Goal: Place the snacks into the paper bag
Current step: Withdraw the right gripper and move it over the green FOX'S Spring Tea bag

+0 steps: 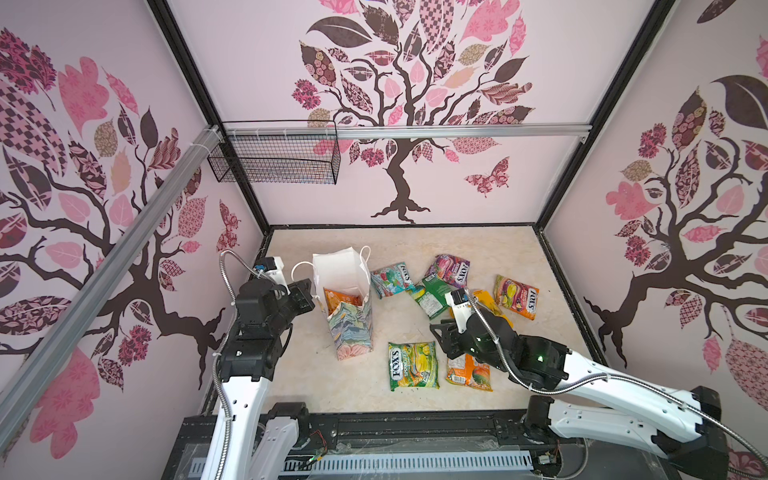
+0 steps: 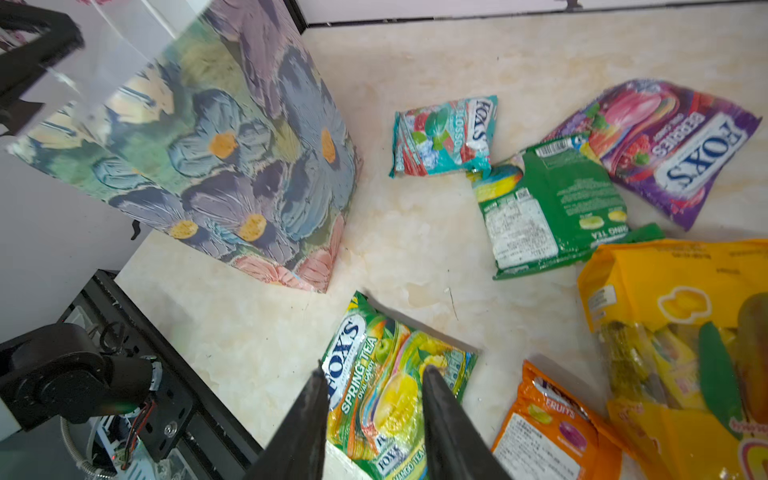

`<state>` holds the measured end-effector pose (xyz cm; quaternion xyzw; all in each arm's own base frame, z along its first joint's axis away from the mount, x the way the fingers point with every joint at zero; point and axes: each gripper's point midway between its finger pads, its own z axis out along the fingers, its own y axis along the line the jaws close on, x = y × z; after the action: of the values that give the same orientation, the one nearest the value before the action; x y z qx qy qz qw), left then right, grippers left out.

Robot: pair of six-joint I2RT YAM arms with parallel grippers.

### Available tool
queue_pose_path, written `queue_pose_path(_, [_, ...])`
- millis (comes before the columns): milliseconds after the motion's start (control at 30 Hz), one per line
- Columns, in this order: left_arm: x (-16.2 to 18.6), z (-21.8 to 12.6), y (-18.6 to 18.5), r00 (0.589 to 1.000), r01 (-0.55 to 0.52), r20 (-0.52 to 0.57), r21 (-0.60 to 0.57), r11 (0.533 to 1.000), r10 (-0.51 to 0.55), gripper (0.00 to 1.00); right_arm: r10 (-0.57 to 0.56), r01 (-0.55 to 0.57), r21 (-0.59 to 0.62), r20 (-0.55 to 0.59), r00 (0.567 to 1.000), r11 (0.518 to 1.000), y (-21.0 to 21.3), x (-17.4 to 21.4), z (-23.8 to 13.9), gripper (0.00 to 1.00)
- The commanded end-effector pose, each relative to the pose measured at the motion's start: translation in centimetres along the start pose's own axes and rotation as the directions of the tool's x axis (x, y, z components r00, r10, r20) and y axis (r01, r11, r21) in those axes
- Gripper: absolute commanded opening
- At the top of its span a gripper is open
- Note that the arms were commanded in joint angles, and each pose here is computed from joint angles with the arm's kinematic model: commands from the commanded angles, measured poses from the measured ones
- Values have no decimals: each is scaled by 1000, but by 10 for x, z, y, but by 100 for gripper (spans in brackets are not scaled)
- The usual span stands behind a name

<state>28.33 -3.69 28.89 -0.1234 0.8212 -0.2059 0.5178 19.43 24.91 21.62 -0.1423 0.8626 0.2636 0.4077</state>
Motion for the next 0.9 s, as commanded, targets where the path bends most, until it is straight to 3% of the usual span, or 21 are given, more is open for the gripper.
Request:
queue_pose_path(0, [-4, -6, -3, 1000, -30, 7, -1, 1000, 30, 1, 49, -46, 33, -76, 996, 998, -13, 27, 2, 40])
queue_pose_path(333, [-6, -8, -4, 999, -38, 12, -4, 999, 38, 2, 118, -102, 86, -210, 970, 991, -37, 86, 10, 36])
queue_pose_path(867, [-6, -12, -5, 1000, -27, 11, -1, 1000, 27, 2, 137, -123, 71, -273, 952, 990, -39, 119, 35, 36])
